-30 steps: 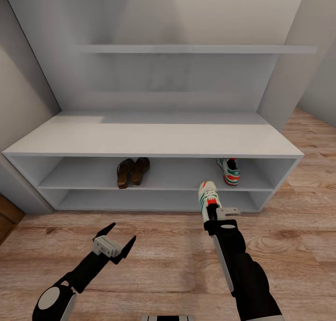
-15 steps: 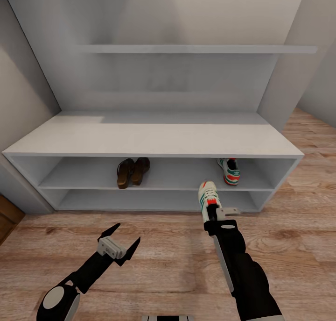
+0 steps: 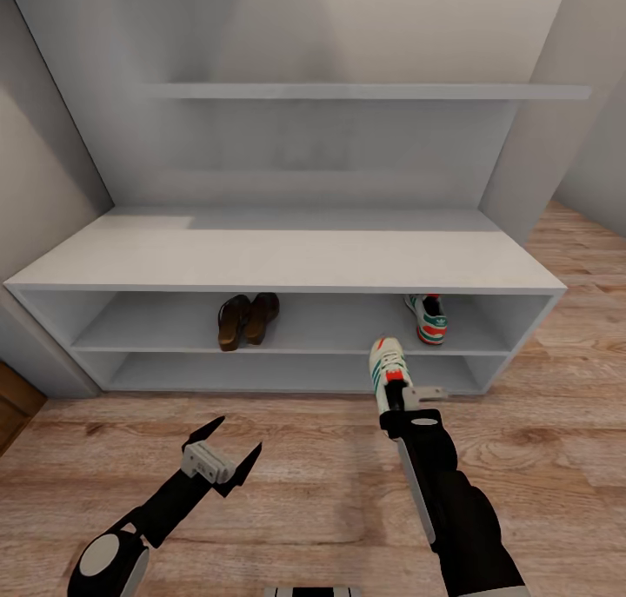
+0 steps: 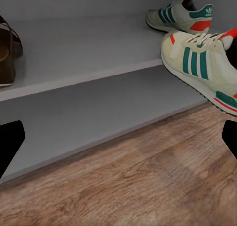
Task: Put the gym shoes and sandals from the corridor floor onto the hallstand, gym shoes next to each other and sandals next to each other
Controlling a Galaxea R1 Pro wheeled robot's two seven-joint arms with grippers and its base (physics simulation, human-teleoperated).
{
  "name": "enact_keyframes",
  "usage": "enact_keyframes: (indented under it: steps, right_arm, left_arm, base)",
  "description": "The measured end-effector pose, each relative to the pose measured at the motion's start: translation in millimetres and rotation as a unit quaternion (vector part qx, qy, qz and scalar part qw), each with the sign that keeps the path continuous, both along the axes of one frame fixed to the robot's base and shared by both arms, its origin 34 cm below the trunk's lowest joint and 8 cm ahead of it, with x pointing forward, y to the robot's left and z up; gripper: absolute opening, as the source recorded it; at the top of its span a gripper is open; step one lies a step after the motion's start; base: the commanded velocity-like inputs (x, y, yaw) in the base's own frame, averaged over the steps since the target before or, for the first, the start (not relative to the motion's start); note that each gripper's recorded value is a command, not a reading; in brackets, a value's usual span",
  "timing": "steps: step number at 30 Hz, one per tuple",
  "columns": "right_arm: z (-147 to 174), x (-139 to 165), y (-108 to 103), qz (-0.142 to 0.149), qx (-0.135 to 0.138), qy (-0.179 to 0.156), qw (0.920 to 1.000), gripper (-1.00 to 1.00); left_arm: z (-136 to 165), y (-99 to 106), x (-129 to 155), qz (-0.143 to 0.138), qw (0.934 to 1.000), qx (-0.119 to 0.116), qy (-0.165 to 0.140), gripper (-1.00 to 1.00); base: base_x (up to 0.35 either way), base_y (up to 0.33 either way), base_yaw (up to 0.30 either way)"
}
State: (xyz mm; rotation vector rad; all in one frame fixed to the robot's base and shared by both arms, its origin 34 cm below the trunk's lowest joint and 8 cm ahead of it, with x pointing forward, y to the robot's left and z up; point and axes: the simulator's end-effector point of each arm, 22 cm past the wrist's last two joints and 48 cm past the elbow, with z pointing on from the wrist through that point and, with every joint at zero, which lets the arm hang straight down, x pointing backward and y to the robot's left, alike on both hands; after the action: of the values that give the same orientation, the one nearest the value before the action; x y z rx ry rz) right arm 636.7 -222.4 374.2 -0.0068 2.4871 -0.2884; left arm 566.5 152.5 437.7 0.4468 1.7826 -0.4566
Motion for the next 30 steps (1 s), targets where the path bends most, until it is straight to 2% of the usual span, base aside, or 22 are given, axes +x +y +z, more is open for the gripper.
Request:
enact_keyframes:
  steps: [18,30]
  right_arm:
    - [2,2,0,0.001,0.001,-0.002,1.0000,-1.00]
    - [11,15,1,0.002,0.000,-0.013,0.9999,-1.00]
  left_arm:
    - [-3,2,-2,-0.001,1.0000,0.003,0.003,1.00]
    - [-9,5,-9,-0.003,0.9999,0.008,0.011,1.00]
  base:
    - [0.000,0.000,0.000]
    - [0.000,0.000,0.000]
